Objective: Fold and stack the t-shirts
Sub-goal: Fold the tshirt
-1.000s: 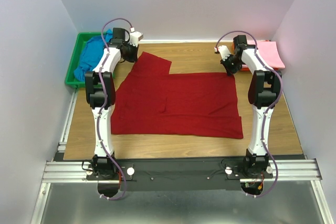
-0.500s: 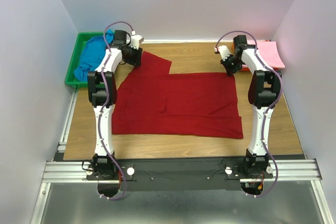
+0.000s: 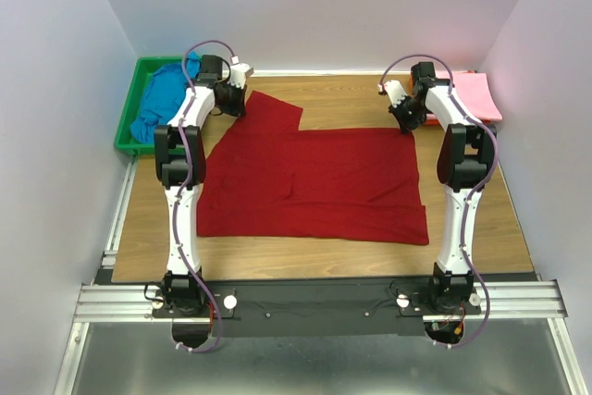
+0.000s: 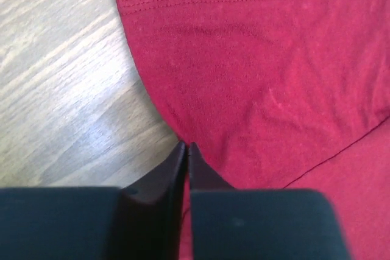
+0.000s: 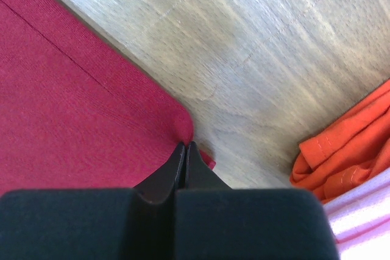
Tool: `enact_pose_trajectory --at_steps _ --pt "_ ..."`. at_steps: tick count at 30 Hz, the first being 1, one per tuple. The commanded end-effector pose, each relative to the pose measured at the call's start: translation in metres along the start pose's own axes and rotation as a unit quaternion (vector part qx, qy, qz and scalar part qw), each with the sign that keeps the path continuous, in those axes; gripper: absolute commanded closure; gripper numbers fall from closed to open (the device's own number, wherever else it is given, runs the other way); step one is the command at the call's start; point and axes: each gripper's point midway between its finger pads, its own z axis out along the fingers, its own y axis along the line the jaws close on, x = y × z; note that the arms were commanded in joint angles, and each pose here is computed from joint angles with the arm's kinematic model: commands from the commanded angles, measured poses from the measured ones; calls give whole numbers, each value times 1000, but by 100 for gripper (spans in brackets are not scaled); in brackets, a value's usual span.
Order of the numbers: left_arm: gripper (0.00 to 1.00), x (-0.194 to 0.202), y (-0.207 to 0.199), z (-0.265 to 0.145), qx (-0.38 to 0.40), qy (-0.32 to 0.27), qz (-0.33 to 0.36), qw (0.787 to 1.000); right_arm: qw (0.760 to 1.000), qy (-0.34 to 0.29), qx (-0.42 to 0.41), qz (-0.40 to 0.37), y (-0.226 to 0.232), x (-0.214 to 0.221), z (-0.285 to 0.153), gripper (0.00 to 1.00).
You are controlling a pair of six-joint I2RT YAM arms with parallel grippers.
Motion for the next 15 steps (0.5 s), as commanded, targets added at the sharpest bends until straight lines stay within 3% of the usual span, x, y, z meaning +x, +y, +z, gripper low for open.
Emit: enact_pose_trajectory --at_steps 1,10,15 --pt "100 -32 -5 -31 3 -45 30 999 1000 3 24 -10 -9 -1 -25 99" --pt "100 -45 -25 -84 9 -71 75 995 999 -14 41 -32 -4 -7 -65 99" --pt "100 -21 -40 -96 18 -58 88 994 998 -14 39 -37 8 0 -82 99"
